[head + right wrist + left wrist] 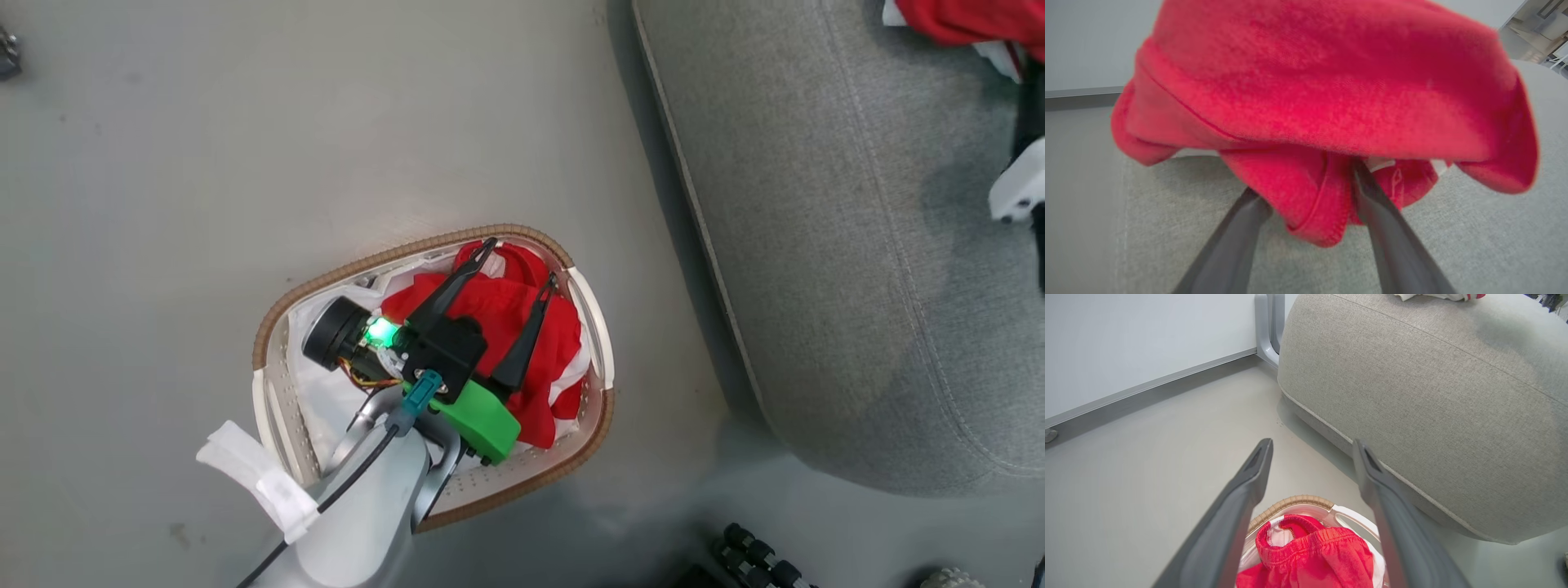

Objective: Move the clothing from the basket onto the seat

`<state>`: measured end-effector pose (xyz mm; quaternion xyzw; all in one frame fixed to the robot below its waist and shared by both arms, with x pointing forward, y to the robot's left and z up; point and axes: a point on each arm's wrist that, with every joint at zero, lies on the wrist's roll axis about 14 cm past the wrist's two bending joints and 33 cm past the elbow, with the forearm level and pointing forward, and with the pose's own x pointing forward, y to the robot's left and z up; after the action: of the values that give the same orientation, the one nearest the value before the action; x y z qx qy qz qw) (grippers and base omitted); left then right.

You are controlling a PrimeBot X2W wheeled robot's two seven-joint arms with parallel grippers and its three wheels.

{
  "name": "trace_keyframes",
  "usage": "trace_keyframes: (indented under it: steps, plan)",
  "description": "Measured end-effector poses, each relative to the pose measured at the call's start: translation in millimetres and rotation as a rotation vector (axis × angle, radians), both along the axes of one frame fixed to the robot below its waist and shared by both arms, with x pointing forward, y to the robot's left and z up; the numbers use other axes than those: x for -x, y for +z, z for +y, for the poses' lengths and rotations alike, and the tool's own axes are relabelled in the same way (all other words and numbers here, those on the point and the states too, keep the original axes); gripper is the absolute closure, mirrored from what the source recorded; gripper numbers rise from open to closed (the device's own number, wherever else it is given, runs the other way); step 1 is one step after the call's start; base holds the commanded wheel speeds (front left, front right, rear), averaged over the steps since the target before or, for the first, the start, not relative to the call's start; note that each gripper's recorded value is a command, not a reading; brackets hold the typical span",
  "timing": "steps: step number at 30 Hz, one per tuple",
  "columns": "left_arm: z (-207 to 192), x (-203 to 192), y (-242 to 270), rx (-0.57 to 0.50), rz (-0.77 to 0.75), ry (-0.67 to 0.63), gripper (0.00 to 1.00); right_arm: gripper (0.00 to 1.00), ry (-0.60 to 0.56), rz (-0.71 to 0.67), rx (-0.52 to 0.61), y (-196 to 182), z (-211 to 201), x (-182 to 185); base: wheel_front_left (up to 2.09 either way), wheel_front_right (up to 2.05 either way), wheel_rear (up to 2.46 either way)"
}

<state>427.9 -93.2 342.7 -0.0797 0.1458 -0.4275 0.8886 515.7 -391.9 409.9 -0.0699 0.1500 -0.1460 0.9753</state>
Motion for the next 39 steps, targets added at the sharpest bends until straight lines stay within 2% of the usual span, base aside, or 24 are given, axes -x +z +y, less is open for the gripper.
trace_keyframes:
  steps: [8, 18, 26, 33, 39]
  plan:
    - [10.5, 9.6, 20.7, -0.025, -0.024, 0.04, 0.0, 0.0, 0.01, -0.032, -0.006, 16.8, 8.9, 45.4, 0.0, 0.0, 0.0]
    - [38.3, 17.5, 54.8, -0.061, -0.09, 0.152, 0.0, 0.0, 0.136, -0.18, -0.085, 53.1, 73.1, 76.4, 0.0, 0.0, 0.0]
    - [90.3, 9.8, 74.1, -0.103, -0.129, 0.347, 0.0, 0.0, 0.256, -0.314, -0.162, 86.4, 134.3, 78.4, 0.0, 0.0, 0.0]
    - [152.9, 9.6, 86.5, -0.135, -0.148, 0.554, 0.0, 0.0, 0.338, -0.349, -0.226, 92.1, 182.0, 80.4, 0.0, 0.0, 0.0]
    - [199.8, 23.4, 93.9, -0.158, -0.16, 0.691, 0.0, 0.0, 0.376, -0.361, -0.26, 93.7, 206.7, 85.7, 0.0, 0.0, 0.0]
